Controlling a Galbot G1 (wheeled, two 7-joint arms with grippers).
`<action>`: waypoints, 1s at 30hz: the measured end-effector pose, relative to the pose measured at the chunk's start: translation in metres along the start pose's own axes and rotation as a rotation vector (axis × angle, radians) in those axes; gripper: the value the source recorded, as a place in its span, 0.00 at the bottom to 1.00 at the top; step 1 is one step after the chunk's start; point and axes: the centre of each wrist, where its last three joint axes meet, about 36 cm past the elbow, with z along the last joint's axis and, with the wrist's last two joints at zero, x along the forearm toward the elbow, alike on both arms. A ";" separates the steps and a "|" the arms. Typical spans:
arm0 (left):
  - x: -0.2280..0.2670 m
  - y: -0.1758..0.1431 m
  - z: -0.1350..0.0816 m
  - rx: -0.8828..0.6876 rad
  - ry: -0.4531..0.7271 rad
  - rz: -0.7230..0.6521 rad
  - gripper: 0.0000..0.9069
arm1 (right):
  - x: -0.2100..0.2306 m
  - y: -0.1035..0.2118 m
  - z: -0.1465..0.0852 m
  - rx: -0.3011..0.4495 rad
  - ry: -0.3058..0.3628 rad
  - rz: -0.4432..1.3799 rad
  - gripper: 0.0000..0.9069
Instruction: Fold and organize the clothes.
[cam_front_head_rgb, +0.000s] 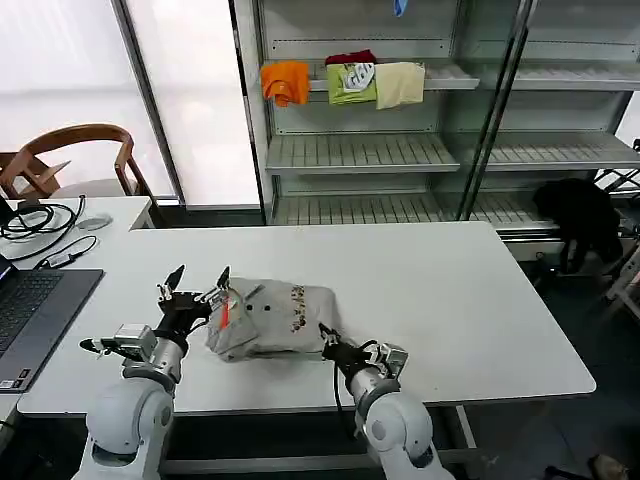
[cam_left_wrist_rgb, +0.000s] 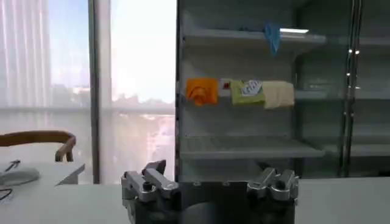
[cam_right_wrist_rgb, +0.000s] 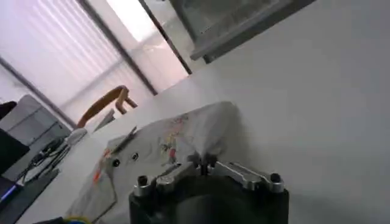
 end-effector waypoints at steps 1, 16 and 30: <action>0.000 0.000 0.000 -0.001 -0.001 0.002 1.00 | 0.002 -0.002 -0.001 0.000 -0.001 0.004 0.00; 0.000 -0.002 0.006 -0.010 0.015 0.024 1.00 | 0.036 -0.035 -0.002 0.143 -0.011 0.089 1.00; 0.006 0.000 0.007 -0.011 0.016 0.017 1.00 | 0.046 -0.033 0.010 0.515 -0.044 0.233 1.00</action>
